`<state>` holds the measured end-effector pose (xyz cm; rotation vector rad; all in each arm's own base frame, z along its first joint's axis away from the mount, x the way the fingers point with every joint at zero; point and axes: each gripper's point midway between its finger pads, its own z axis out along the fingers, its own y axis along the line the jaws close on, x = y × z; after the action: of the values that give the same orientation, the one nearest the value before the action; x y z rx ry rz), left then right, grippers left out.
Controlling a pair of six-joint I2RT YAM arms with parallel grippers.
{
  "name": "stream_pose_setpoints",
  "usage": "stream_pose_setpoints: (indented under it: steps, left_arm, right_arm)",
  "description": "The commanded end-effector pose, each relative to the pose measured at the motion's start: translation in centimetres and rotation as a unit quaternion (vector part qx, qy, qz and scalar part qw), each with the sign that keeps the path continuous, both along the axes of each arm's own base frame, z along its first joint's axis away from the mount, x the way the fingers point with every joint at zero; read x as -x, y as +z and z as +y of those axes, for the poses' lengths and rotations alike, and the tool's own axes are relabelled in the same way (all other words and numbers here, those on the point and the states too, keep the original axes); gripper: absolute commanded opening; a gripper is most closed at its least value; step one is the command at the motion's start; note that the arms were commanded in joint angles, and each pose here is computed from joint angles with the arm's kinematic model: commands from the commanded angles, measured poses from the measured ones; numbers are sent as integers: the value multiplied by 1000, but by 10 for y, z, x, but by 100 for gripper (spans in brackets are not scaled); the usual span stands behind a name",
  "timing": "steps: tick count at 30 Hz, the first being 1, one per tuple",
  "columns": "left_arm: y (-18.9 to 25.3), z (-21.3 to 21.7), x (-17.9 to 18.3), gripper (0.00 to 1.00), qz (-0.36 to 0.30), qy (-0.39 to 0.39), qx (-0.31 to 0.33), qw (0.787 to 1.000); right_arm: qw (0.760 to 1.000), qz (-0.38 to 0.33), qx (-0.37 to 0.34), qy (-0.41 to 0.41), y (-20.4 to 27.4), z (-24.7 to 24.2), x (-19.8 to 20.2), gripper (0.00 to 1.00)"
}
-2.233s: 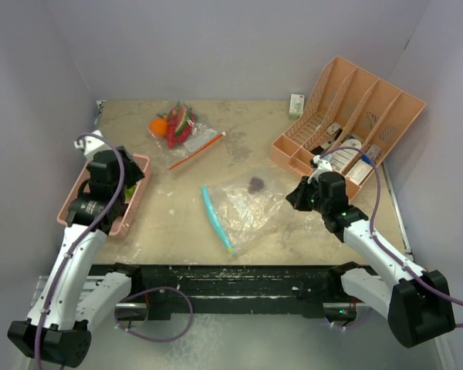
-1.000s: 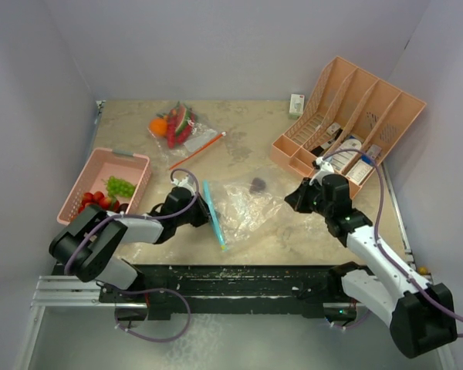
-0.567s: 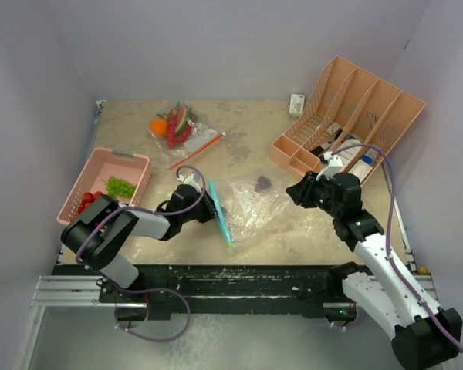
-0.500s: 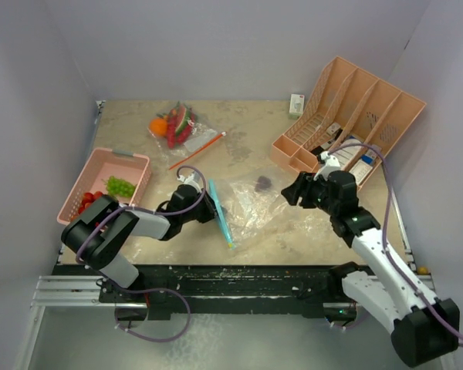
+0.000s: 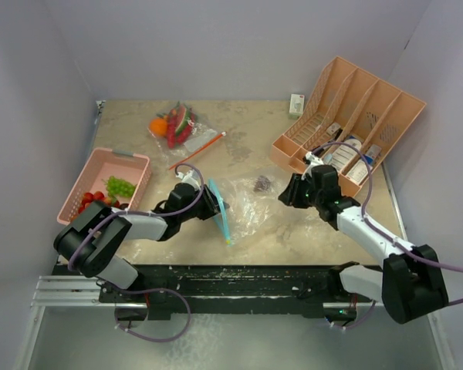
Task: Open the zip-top bag and remove the fake food
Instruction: Pick up the fake fruit from the zipper food storage bag.
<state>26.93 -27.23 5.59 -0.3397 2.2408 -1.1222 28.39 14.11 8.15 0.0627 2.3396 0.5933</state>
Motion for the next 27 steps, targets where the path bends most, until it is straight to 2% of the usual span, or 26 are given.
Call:
stream_pose_setpoints:
  steps: [1, 3, 4, 12, 17, 21, 27]
  left_arm:
    - [15, -6, -2, 34, -19, -3, 25, 1000]
    - [14, -8, -2, 37, -18, -5, 32, 999]
    - [14, -9, -2, 39, -18, -6, 35, 999]
    - [10, -14, -3, 41, -15, -12, 45, 999]
    - [7, -16, -4, 42, -13, -14, 48, 999]
    - [6, -21, -5, 43, -12, -19, 57, 998]
    - [6, -25, -4, 43, -12, -24, 61, 998]
  right_arm:
    - [997, -61, -35, 20, 36, 13, -11, 25]
    - [997, -71, -33, 22, 44, 11, -9, 5]
    - [996, -80, -30, 19, 50, 9, -9, 0]
    - [988, -151, -24, 8, 104, -2, -3, 0]
    - [984, -164, -41, 64, 122, 19, 12, 0]
    - [986, -148, 9, 74, 110, 35, 22, 0]
    - [992, -111, 15, 52, 84, 29, 28, 0]
